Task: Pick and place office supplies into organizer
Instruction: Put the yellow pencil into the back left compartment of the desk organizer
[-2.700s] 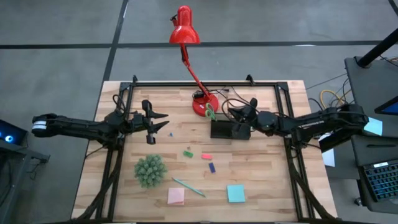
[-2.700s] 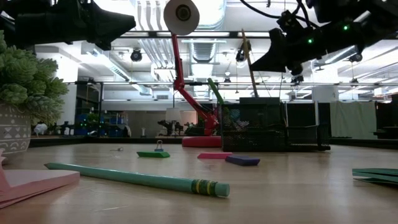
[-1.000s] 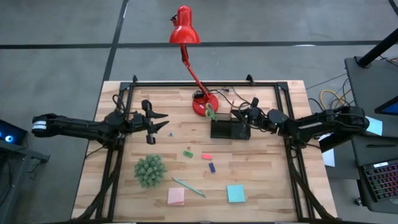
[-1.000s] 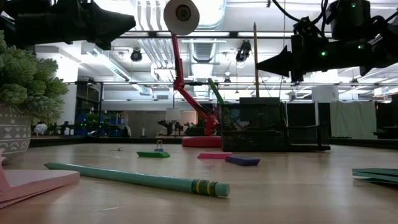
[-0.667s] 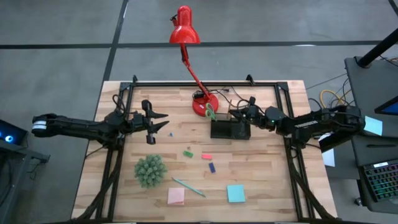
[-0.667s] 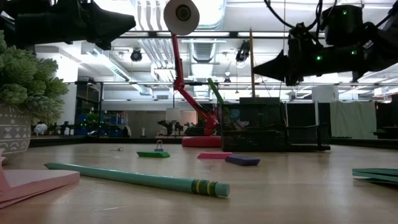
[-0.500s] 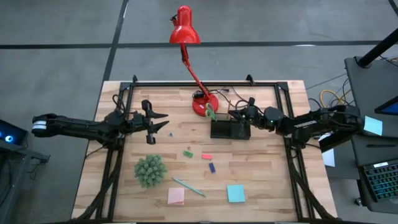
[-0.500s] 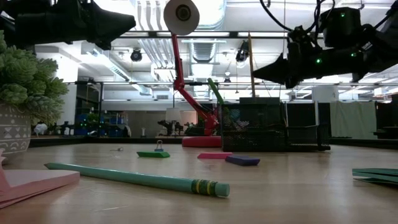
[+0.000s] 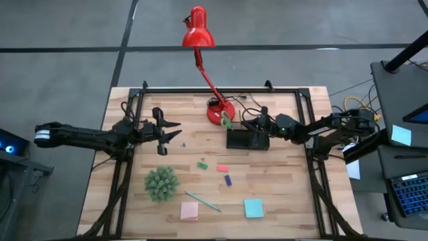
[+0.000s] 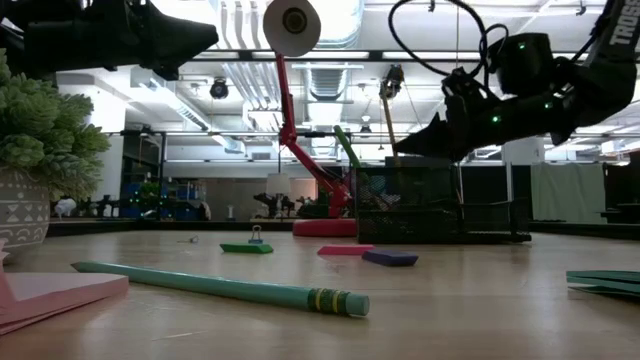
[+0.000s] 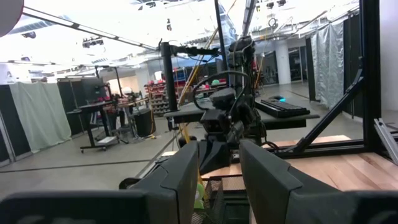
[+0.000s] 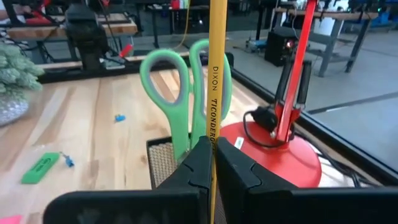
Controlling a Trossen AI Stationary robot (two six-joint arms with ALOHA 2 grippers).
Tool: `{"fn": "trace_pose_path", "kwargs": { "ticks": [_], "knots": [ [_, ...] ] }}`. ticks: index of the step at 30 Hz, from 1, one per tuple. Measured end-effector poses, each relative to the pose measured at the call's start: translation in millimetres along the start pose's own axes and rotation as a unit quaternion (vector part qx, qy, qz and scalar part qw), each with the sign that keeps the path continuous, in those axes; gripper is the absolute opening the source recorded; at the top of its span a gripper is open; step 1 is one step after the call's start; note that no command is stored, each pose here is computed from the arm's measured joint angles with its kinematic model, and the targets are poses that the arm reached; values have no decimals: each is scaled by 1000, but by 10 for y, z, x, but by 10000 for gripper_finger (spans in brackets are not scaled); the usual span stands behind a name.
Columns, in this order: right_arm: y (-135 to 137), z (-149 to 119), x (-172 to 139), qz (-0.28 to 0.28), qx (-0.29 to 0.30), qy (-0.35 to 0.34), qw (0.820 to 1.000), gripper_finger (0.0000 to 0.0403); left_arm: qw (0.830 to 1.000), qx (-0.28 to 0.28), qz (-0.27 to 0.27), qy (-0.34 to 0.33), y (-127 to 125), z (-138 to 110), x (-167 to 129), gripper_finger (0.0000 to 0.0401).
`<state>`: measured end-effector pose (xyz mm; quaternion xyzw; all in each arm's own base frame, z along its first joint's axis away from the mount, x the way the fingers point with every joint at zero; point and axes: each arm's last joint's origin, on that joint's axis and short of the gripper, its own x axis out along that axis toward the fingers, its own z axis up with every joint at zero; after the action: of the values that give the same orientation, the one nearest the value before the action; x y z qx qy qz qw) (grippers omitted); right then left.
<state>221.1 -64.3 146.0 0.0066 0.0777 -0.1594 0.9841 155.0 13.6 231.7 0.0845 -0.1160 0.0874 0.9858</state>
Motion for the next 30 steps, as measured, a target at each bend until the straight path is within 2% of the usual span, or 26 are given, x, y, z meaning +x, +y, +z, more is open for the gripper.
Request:
{"fn": "trace_pose_path", "kwargs": {
  "ticks": [18, 30],
  "knots": [
    [-60, -118, 70, 9, 10, 36, 999, 8, 1000, 0, 0, 0, 0, 0, 0, 107],
    [-87, -69, 171, 29, 10, 42, 999, 8, 1000, 0, 0, 0, 1, 0, 0, 107]
  ]
}}
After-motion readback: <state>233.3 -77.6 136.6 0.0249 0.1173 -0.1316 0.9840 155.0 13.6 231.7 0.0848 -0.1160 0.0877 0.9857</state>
